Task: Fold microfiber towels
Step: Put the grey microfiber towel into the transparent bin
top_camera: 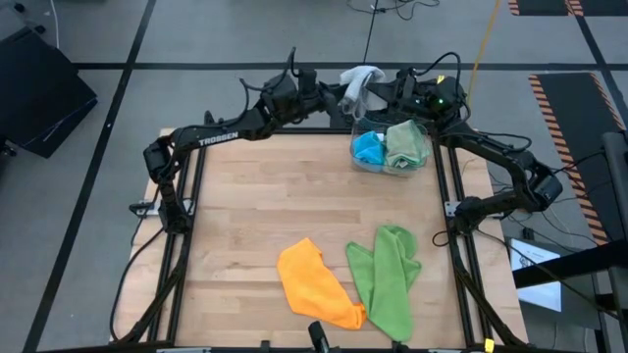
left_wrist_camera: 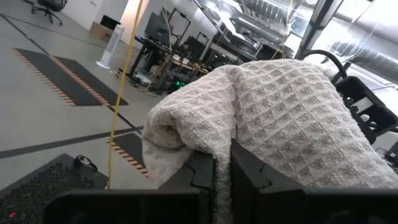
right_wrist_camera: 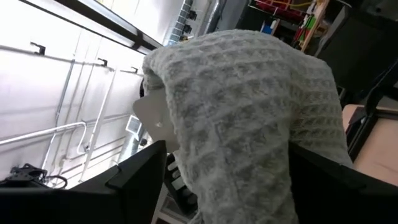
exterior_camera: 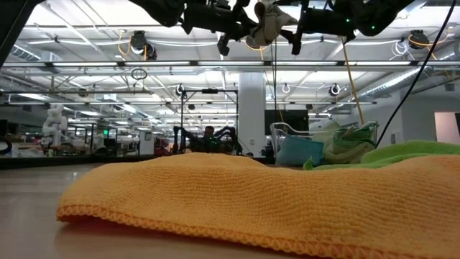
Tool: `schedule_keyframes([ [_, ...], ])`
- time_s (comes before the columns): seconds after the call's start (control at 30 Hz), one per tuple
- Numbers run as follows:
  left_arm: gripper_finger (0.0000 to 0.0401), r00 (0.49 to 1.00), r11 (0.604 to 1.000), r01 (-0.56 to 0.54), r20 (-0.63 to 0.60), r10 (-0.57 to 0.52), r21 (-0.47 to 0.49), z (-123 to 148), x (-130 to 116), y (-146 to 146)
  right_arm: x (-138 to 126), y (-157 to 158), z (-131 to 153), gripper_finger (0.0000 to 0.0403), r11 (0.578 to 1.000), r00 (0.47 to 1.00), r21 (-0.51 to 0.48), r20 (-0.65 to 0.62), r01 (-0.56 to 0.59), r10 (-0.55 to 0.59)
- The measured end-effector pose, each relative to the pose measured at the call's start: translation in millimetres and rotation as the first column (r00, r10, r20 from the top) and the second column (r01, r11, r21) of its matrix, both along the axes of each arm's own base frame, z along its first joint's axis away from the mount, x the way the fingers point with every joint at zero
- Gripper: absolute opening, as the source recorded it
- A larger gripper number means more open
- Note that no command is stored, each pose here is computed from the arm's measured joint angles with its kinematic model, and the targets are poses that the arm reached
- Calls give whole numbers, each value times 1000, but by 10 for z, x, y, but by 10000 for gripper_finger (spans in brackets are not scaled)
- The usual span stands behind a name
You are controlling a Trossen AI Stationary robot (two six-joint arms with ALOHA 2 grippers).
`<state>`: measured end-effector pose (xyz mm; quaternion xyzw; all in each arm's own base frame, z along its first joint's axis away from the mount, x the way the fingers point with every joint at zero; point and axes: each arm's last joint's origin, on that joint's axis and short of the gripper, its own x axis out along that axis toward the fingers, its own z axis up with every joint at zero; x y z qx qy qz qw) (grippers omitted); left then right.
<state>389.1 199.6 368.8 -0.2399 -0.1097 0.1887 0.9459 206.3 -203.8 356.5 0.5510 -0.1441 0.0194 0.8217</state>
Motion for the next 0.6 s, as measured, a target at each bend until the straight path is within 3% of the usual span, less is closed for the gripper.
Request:
schedule_keyframes([
  [0.33,26,999,995,-12,-43,16,100,1,57,-115,61,26,-26,286,1000,1000,20,-4,3,-3],
  [0.6,26,990,972,-24,-128,55,232,-21,103,-212,113,17,-69,286,998,999,40,-8,41,-41],
])
